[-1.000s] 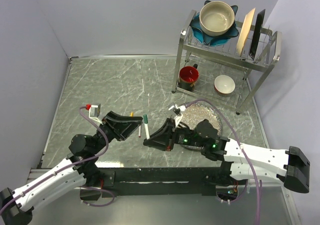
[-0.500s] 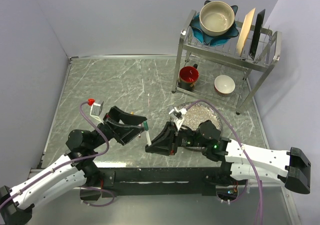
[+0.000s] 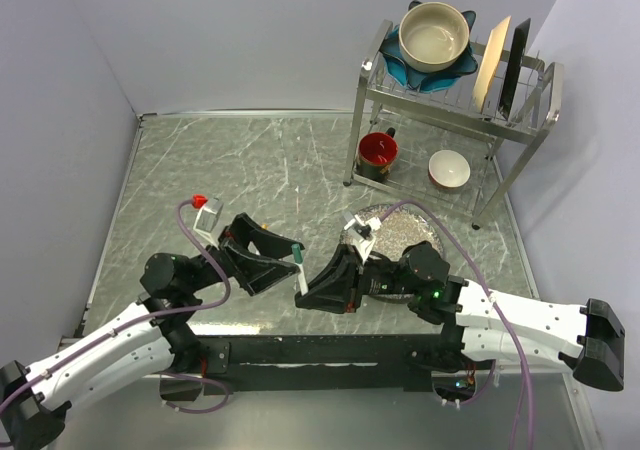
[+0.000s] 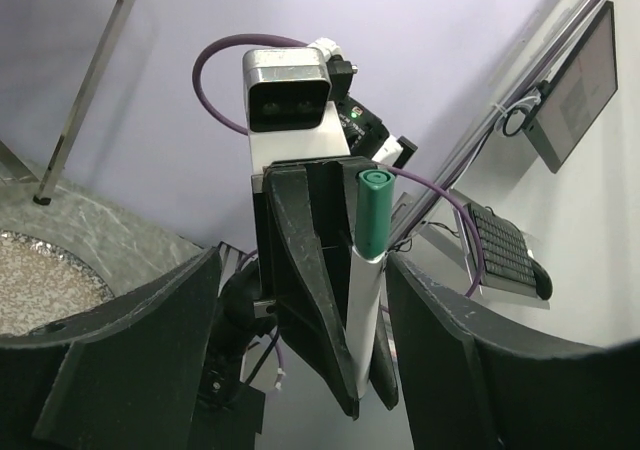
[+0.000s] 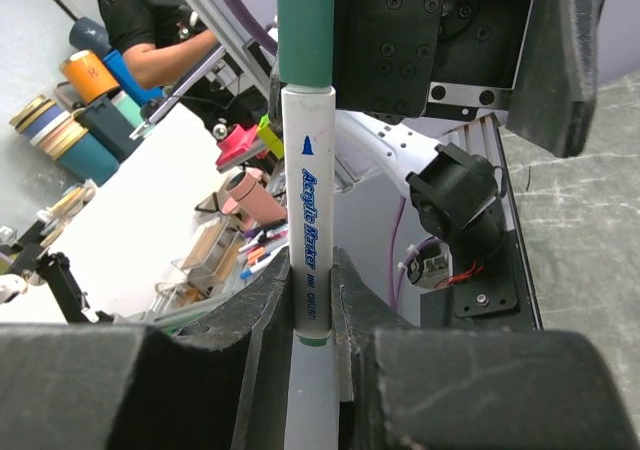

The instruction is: Insert the pens into the pen caps

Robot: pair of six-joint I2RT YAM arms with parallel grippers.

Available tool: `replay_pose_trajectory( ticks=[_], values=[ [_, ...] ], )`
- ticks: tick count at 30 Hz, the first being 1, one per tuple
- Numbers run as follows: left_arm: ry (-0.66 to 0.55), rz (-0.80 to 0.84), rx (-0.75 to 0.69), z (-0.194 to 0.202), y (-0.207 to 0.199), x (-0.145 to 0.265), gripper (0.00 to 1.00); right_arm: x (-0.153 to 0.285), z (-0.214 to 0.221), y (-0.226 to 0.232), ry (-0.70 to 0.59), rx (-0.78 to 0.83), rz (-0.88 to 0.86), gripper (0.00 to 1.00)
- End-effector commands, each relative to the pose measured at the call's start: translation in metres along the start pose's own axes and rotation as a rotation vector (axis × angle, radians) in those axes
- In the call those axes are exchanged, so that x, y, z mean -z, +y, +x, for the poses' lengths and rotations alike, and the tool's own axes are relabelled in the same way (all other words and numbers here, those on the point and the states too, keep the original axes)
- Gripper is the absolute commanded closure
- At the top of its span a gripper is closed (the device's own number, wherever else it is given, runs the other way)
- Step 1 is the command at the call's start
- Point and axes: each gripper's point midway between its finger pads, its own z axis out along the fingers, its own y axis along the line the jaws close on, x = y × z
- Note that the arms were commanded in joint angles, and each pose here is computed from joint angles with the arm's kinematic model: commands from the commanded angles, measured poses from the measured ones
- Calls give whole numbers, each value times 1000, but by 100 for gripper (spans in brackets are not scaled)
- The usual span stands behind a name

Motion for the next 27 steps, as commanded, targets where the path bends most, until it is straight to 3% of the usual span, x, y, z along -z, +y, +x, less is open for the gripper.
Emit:
replay_pose_trajectory(
  ticks=[1, 12, 22, 27],
  values=[
    [-56, 102, -71, -26, -34, -6, 28, 1, -7, 13, -19, 21, -48, 100],
    [-69, 73, -110, -44, -40, -15, 28, 2, 1, 10, 2, 9, -39, 100],
    [-64, 34, -121, -46, -31, -22, 36, -3, 6, 11, 21, -4, -54, 100],
    [-35, 37, -106, -40, -29, -22, 46, -4, 5, 12, 15, -1, -56, 100]
  ],
)
